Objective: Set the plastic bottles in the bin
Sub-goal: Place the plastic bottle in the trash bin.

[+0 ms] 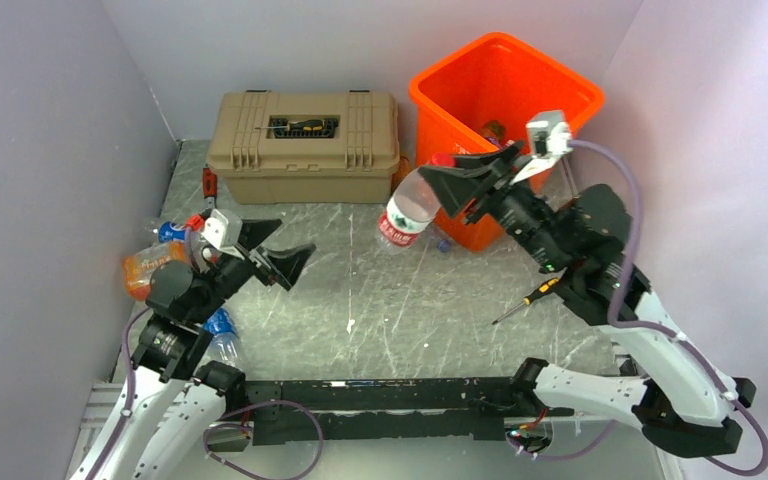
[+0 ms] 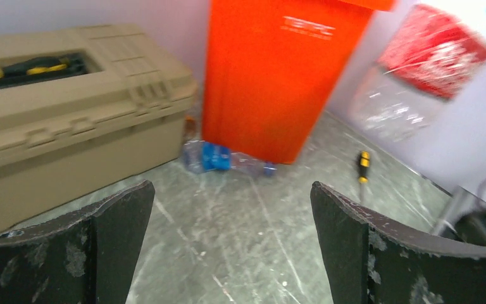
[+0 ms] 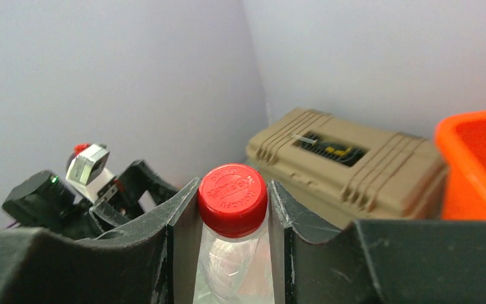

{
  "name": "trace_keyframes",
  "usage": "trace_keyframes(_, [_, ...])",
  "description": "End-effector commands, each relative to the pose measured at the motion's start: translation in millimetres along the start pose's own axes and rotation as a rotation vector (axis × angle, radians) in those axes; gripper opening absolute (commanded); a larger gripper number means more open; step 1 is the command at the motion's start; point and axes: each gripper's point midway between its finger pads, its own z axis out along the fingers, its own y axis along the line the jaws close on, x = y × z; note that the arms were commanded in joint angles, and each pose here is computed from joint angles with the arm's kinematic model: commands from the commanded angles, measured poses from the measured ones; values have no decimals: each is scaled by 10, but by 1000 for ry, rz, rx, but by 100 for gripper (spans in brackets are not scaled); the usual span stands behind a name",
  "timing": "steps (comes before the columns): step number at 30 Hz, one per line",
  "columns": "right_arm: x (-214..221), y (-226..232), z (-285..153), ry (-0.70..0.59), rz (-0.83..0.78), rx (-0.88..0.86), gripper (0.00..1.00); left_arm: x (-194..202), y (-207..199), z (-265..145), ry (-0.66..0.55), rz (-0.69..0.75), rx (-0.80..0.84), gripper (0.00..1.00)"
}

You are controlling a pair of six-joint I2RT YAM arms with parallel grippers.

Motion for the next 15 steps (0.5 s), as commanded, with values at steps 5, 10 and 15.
trace_keyframes(5, [-1271,-357,-578,-321,-157,276,0,-13,661,-56,81,-19,-380,99])
trace_keyframes(10, [-1722,-764,-711,-485,-268,574,0,61,662,-23,114,-29,-368,98])
trace_keyframes(15, [-2044,-1005,-701,-595,-425,832,0,13,652,-70,59,-8,-365,99])
